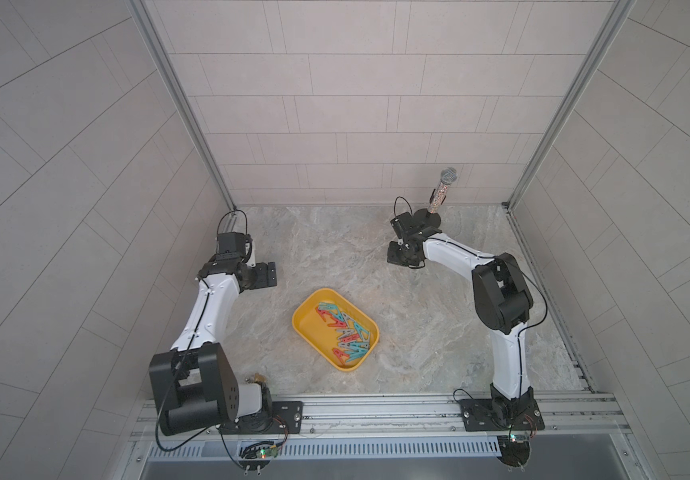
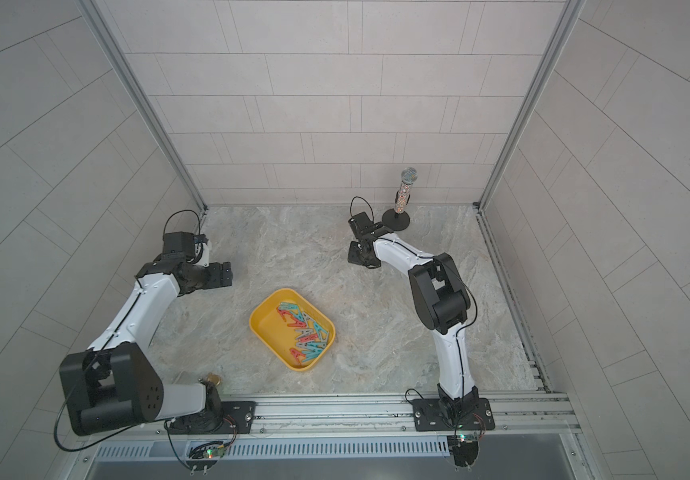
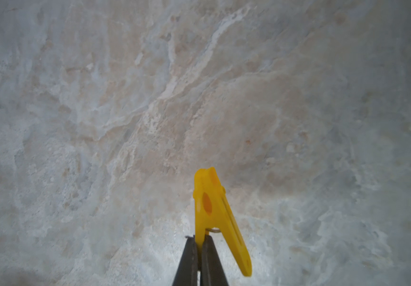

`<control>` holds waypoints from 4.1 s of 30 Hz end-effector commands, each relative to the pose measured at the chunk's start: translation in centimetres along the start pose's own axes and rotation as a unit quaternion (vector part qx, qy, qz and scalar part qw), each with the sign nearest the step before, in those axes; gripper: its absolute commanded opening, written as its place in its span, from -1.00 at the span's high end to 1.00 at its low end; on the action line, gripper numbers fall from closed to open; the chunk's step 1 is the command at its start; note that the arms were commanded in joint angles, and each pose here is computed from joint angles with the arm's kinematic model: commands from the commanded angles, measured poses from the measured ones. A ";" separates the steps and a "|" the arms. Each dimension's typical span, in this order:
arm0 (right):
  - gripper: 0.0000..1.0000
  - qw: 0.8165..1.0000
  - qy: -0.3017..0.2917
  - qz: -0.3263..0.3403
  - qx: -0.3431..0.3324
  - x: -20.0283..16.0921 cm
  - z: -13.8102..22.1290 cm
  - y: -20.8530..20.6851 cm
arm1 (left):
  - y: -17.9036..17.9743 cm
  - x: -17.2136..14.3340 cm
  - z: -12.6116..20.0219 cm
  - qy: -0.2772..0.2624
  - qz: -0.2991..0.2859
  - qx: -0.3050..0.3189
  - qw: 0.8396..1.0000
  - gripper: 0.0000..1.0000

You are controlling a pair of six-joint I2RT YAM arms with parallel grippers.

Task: Take the clothespins out of the storage box
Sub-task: Place the clothespin at the center of the board, then pick up the clothespin from the storage box.

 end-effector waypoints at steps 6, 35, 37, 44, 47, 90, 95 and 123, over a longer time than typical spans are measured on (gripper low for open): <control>1.00 0.999 0.002 -0.034 -0.030 1.7 -2.9 -1.4 | 0.3 -0.2 0.3 -0.004 -0.002 0.005 1.000 -1.00; 0.53 0.999 0.008 -0.042 -0.003 2.0 -1.0 -0.4 | 0.5 0.0 0.6 -0.008 -0.003 0.014 1.000 -1.00; 0.52 0.999 0.009 -0.045 0.004 1.7 -0.3 -0.4 | 0.6 0.0 0.6 -0.007 -0.003 0.016 1.000 -1.00; 0.49 0.999 0.017 -0.038 0.028 -0.4 2.1 -0.9 | 0.8 0.0 0.7 -0.006 -0.002 0.022 1.000 -1.00; 0.49 0.999 0.021 -0.021 0.042 -1.7 3.3 -0.8 | 0.6 -0.1 0.5 -0.005 -0.002 0.016 1.000 -1.00; 0.55 0.864 0.090 0.477 0.132 -26.9 10.2 12.4 | -0.5 -0.4 0.2 0.004 -0.019 -0.023 1.000 -1.00; 0.57 0.861 0.095 0.487 0.111 -27.6 8.2 13.5 | -0.2 -0.4 0.3 0.006 -0.018 -0.011 1.000 -1.00; 0.57 0.873 0.084 0.476 0.067 -27.6 2.2 14.8 | 0.1 -0.4 0.5 0.004 -0.018 -0.002 1.000 -1.00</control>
Point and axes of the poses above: each gripper's point midway between its finger pads, its own z axis back along the fingers, its own y axis along the line the jaws close on, x = y × z, the point moved 2 cm from there along z, back along the fingers, and after that the axes turned 13 degrees about -z, right-handed, at the moved point
